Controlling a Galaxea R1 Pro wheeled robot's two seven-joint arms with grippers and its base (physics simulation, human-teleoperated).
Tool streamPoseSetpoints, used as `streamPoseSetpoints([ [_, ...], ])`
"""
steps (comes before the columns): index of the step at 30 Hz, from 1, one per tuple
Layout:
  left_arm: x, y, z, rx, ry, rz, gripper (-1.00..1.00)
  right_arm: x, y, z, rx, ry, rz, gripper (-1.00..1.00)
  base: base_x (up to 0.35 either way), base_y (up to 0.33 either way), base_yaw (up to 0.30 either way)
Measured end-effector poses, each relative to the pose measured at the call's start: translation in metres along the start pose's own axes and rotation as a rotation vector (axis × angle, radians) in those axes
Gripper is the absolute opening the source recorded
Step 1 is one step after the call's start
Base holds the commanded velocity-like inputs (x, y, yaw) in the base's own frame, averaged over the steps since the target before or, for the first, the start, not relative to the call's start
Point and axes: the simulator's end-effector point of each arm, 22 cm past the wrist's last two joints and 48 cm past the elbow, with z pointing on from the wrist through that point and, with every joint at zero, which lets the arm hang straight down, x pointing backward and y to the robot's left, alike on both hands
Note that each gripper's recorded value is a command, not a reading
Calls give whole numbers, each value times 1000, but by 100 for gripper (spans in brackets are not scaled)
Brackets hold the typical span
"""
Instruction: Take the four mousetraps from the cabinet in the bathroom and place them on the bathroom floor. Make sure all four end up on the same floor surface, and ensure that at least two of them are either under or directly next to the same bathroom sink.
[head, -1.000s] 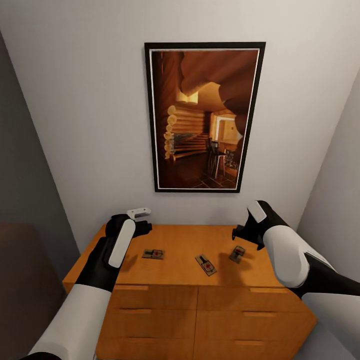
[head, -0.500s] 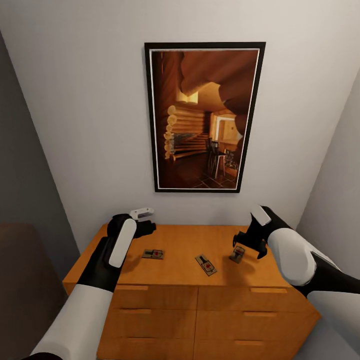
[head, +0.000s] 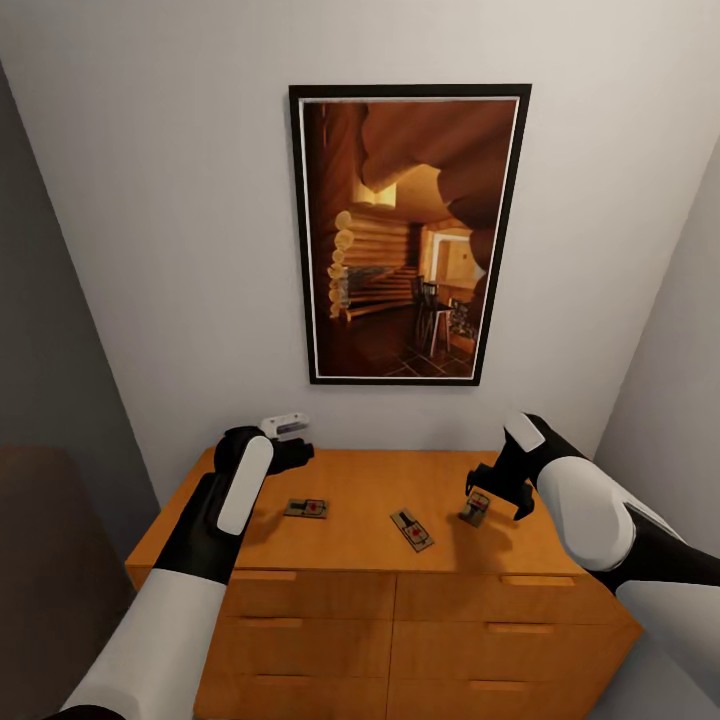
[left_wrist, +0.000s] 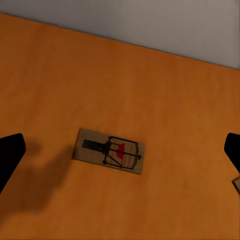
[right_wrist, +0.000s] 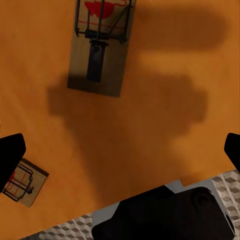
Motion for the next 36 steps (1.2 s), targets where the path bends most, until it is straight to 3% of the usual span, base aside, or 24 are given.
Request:
streamPoseSetpoints([
  [25, 0, -10, -3, 18, -6, 24, 100, -5, -9, -1, 18, -11, 3, 100, 72, 27, 0],
  [36, 1, -12, -2, 21, -4, 28, 100, 11, -23, 7, 109, 27, -24, 100, 0, 0, 0],
])
